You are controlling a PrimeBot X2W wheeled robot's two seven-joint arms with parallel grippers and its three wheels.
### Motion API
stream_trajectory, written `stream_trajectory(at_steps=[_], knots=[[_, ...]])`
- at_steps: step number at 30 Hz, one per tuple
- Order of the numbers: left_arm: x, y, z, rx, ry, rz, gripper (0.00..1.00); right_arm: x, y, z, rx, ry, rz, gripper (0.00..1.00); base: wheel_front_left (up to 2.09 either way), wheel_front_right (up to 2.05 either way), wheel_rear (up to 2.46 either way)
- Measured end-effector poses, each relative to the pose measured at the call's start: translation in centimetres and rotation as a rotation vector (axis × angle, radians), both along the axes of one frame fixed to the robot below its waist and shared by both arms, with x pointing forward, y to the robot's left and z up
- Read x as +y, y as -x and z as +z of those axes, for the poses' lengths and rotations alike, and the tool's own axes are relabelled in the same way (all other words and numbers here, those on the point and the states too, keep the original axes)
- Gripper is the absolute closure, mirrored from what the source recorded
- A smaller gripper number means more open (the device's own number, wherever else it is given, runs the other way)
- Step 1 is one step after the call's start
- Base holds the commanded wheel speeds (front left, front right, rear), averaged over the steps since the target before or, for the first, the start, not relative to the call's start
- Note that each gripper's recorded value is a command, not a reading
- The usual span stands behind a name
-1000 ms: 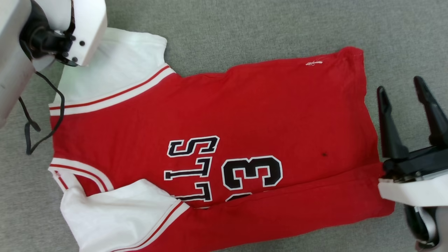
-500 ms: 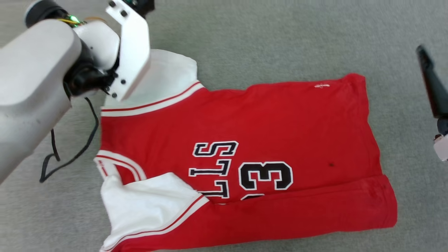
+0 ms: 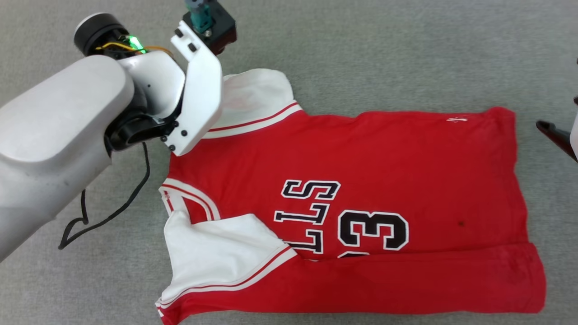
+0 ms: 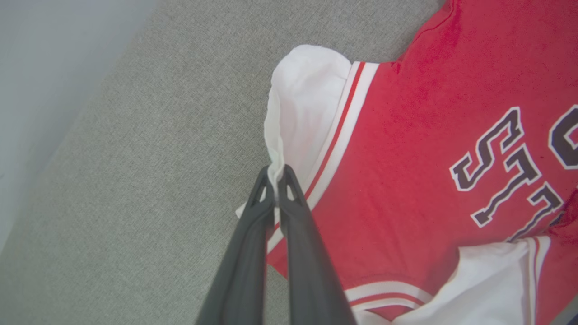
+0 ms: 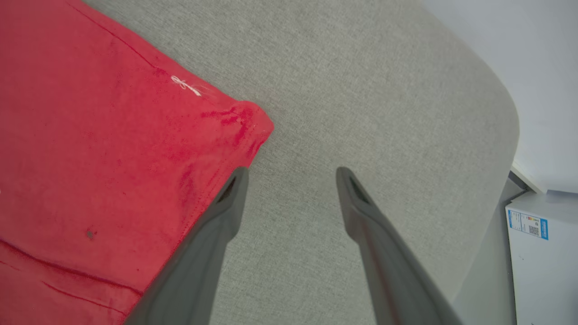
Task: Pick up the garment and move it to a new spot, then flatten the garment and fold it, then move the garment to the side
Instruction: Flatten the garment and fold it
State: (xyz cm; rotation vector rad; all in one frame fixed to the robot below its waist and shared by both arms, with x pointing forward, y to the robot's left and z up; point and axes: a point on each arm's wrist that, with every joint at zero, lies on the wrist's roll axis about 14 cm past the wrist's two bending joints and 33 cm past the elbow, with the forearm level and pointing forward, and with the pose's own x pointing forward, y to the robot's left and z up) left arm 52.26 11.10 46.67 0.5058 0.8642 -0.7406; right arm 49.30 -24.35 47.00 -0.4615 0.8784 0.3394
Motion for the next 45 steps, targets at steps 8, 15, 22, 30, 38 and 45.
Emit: stream_trajectory(at_steps=[8,15,22,30,38,45], knots=[[-0.4,-0.3,-1.4,0.001,0.022,-0.019,1.00,1.1,-1.2,-4.7,0.254,-0.006,-0.048,0.00,0.00,0.00,0.00],[-0.4,-0.9,-3.2,0.011,0.030,-0.029,1.00,3.1,-1.3,-9.4,0.383,-0.035,-0.039,0.00,0.00,0.00,0.00],[0.1,-1.1,-4.4,0.025,0.029,-0.018,1.00,3.6,-0.9,-11.0,0.424,-0.056,-0.021,1.00,0.00,0.00,0.00],[0.8,-0.8,-2.9,-0.016,0.060,0.024,1.00,4.9,-0.4,-9.3,0.321,-0.093,0.028,1.00,0.00,0.00,0.00],[1.2,1.4,1.2,-0.105,0.108,0.035,1.00,6.0,0.7,-5.1,0.154,-0.159,0.066,1.00,0.00,0.00,0.00],[2.3,6.1,3.0,-0.124,0.113,0.025,1.00,5.3,3.2,-2.0,0.041,-0.188,0.080,1.00,0.00,0.00,0.00]])
